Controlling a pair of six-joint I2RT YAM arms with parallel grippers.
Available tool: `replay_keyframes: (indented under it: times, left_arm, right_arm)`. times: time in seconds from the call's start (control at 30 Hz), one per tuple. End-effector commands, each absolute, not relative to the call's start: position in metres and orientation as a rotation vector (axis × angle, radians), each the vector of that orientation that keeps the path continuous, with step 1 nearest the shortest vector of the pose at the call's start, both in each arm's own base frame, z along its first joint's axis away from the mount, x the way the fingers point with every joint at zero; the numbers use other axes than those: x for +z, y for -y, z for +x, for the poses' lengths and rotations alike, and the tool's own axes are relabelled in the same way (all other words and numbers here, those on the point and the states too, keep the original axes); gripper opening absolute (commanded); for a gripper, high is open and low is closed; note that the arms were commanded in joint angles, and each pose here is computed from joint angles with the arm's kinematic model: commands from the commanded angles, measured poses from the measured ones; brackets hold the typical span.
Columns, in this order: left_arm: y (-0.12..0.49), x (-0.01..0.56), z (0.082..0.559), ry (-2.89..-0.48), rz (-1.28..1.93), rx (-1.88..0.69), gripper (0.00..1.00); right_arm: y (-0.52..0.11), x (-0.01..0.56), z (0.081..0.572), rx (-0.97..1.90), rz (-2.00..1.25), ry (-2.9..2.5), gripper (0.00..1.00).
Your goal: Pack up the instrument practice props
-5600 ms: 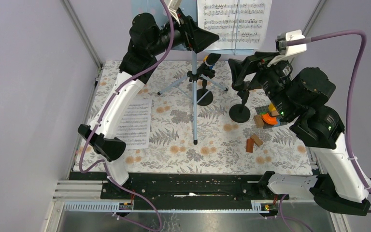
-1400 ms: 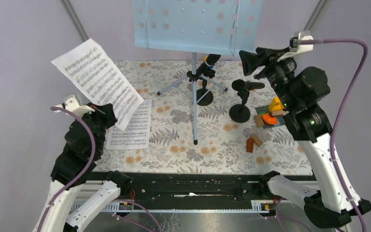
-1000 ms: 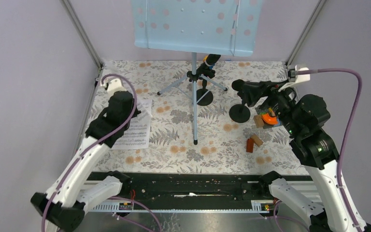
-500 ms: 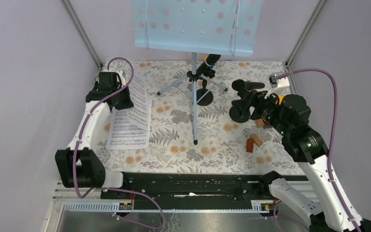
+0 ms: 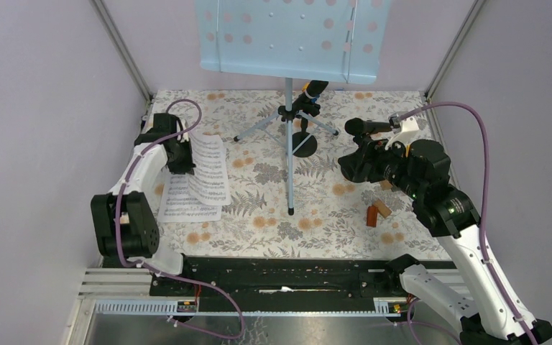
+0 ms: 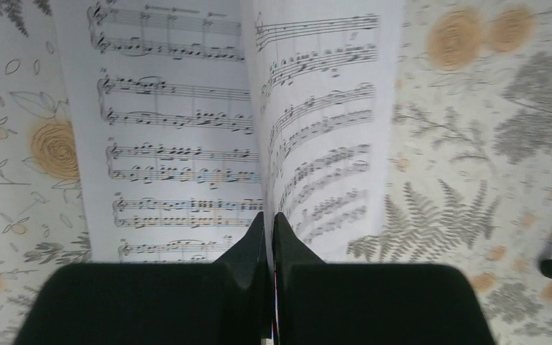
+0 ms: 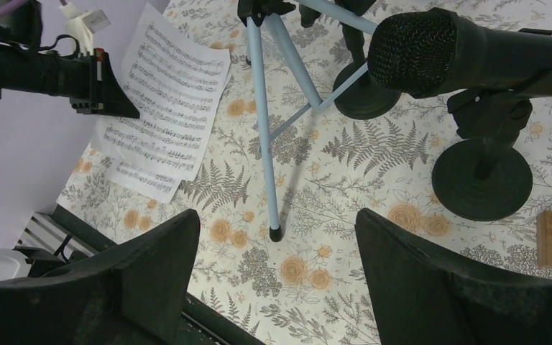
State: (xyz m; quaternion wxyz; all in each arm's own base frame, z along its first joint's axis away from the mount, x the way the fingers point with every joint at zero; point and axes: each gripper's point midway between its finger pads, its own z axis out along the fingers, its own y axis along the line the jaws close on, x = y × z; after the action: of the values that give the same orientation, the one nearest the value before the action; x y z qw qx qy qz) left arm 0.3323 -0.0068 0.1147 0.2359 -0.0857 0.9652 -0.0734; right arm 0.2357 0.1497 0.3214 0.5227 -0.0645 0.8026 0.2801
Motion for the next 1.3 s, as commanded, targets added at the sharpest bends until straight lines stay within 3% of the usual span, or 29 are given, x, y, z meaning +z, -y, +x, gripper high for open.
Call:
replay_keyframes:
  times: [0.0, 0.3, 0.37, 0.5, 0.6, 0.77, 0.9, 1.07, 1.27]
  left_arm:
    - [-0.019, 0.102, 0.336, -2.710, -0.220, -0.013, 0.00]
    - [-0.054, 0.074, 0.330, -2.819, -0.250, 0.280, 0.00]
    - [-0.058, 0.073, 0.331, -2.821, -0.256, 0.316, 0.13]
    - [-0.064, 0.075, 0.333, -2.814, -0.271, 0.370, 0.57]
    - [-0.072, 0.081, 0.332, -2.788, -0.301, 0.436, 0.78]
    - [-0.077, 0.105, 0.335, -2.696, -0.333, 0.499, 0.92]
    - [-0.073, 0.146, 0.339, -2.525, -0.356, 0.506, 0.98]
    - [-0.041, 0.205, 0.339, -2.278, -0.324, 0.226, 0.99]
    - [0.058, 0.293, 0.315, -1.796, -0.089, -0.467, 0.99]
  right_arm:
    - [-0.154, 0.320, 0.232, 0.700, -0.176, -1.928, 0.87]
    - [-0.156, 0.310, 0.232, 0.699, -0.191, -1.958, 0.89]
    - [-0.155, 0.308, 0.232, 0.693, -0.190, -1.960, 0.89]
    - [-0.155, 0.303, 0.232, 0.689, -0.189, -1.972, 0.90]
    - [-0.154, 0.299, 0.232, 0.683, -0.187, -1.978, 0.90]
    - [-0.151, 0.293, 0.231, 0.665, -0.179, -1.982, 0.91]
    - [-0.146, 0.287, 0.231, 0.640, -0.159, -1.986, 0.91]
    - [-0.143, 0.283, 0.227, 0.640, -0.143, -1.987, 0.92]
    - [-0.138, 0.279, 0.220, 0.627, -0.143, -1.996, 0.95]
